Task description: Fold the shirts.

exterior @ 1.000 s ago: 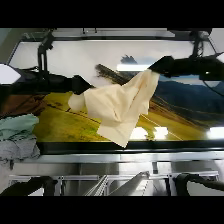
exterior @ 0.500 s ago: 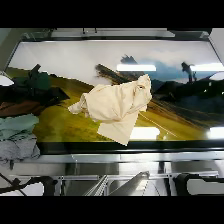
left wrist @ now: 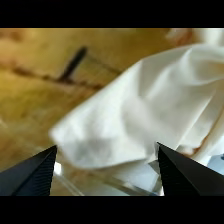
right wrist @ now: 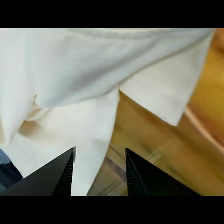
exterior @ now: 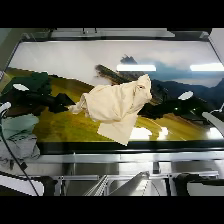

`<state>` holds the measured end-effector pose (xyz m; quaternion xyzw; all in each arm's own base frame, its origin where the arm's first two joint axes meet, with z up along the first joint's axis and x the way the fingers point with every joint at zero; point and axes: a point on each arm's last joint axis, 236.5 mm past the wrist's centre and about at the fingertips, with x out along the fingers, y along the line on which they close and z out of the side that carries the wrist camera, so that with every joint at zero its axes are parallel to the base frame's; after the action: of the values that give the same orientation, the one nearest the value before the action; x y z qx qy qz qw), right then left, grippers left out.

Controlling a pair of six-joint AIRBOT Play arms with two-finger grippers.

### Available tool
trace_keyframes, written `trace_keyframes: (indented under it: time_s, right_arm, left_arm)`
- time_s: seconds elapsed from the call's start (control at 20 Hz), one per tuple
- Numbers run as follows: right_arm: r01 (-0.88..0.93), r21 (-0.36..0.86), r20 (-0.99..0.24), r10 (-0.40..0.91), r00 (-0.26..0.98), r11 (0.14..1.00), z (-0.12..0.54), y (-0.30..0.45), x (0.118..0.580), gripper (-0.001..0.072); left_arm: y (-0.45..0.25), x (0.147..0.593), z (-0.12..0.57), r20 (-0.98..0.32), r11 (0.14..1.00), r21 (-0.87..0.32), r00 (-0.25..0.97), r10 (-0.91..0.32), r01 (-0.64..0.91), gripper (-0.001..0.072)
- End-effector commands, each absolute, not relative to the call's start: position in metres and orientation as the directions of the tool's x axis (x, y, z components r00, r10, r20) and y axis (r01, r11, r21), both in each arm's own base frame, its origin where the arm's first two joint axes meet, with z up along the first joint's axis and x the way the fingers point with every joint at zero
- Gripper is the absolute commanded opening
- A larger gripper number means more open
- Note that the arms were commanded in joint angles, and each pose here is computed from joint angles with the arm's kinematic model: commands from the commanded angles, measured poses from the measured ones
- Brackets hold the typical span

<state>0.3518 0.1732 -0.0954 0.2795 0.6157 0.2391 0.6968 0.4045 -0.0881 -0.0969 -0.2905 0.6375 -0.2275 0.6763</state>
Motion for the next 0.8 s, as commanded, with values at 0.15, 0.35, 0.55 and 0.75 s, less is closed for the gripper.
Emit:
trace_keyframes:
  time_s: [0.15,0.35,0.55,0.75]
  right_arm:
    - [0.04,0.706,-0.706,0.698,0.117,0.707,-0.109,0.212,0.348,0.0362]
    - [0.025,0.729,-0.682,0.722,0.116,0.684,-0.103,0.22,0.347,0.0116]
    - [-0.032,0.753,-0.652,0.751,0.102,0.658,-0.082,0.223,0.347,0.0016]
    - [-0.226,0.761,-0.569,0.793,0.217,0.608,0.033,0.197,0.367,0.0015]
  left_arm:
    - [-0.131,0.407,-0.111,-0.709,0.709,-0.705,-0.06,-0.703,0.028,0.0242]
    - [-0.135,0.407,-0.09,-0.684,0.68,-0.729,-0.103,-0.722,0.08,0.0012]
    - [-0.119,0.417,-0.053,-0.689,0.682,-0.723,-0.035,-0.724,0.11,0.001]
    - [-0.087,0.418,0.055,-0.69,0.711,-0.667,0.173,-0.702,0.225,0.001]
